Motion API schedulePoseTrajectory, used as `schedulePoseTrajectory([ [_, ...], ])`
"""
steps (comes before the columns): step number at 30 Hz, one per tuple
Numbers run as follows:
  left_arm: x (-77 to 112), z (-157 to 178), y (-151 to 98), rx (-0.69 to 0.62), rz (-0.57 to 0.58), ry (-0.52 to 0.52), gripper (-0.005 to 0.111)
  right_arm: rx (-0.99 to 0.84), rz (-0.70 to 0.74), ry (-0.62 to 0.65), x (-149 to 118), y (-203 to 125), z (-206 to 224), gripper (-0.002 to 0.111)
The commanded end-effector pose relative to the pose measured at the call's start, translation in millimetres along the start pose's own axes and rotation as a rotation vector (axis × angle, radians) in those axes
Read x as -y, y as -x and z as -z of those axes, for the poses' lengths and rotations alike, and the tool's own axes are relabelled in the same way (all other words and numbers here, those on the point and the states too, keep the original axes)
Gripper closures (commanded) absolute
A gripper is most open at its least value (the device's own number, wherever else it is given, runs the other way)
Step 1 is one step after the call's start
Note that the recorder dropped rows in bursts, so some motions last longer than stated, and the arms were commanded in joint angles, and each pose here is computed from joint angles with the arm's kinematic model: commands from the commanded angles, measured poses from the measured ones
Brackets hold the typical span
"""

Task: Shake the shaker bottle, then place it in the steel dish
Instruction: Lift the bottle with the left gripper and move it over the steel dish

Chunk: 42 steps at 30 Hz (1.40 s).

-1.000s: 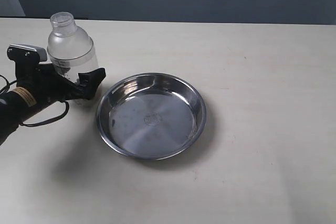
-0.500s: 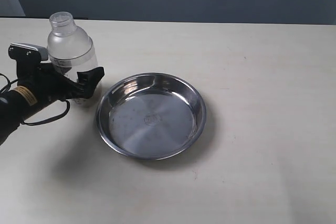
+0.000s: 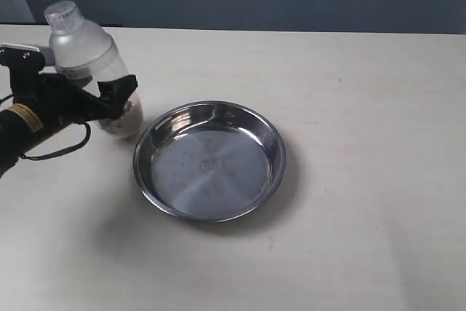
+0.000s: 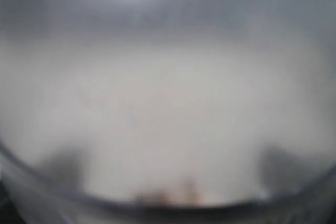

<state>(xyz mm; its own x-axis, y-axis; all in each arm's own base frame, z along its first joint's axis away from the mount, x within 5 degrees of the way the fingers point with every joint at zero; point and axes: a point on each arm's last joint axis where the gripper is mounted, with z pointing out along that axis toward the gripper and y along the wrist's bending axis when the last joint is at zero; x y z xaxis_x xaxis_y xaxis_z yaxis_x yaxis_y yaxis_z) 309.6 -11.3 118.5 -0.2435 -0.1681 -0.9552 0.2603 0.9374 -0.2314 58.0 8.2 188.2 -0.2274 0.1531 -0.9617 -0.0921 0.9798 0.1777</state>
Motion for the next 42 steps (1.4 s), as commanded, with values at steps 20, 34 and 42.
schedulePoseTrajectory([
  [20, 121.7, 57.7, 90.5, -0.141, -0.170, -0.021, 0.106, 0.007, 0.003, 0.002, -0.1, 0.6, -0.4, 0.109],
  [34, 130.5, 34.9, 82.6, -0.146, -0.011, 0.011, 0.106, 0.009, 0.003, 0.002, -0.1, 0.7, -0.4, 0.109],
  [42, 108.2, 24.7, 80.1, -0.138, 0.156, 0.139, 0.106, 0.009, 0.003, 0.002, -0.1, 0.7, -0.4, 0.109],
])
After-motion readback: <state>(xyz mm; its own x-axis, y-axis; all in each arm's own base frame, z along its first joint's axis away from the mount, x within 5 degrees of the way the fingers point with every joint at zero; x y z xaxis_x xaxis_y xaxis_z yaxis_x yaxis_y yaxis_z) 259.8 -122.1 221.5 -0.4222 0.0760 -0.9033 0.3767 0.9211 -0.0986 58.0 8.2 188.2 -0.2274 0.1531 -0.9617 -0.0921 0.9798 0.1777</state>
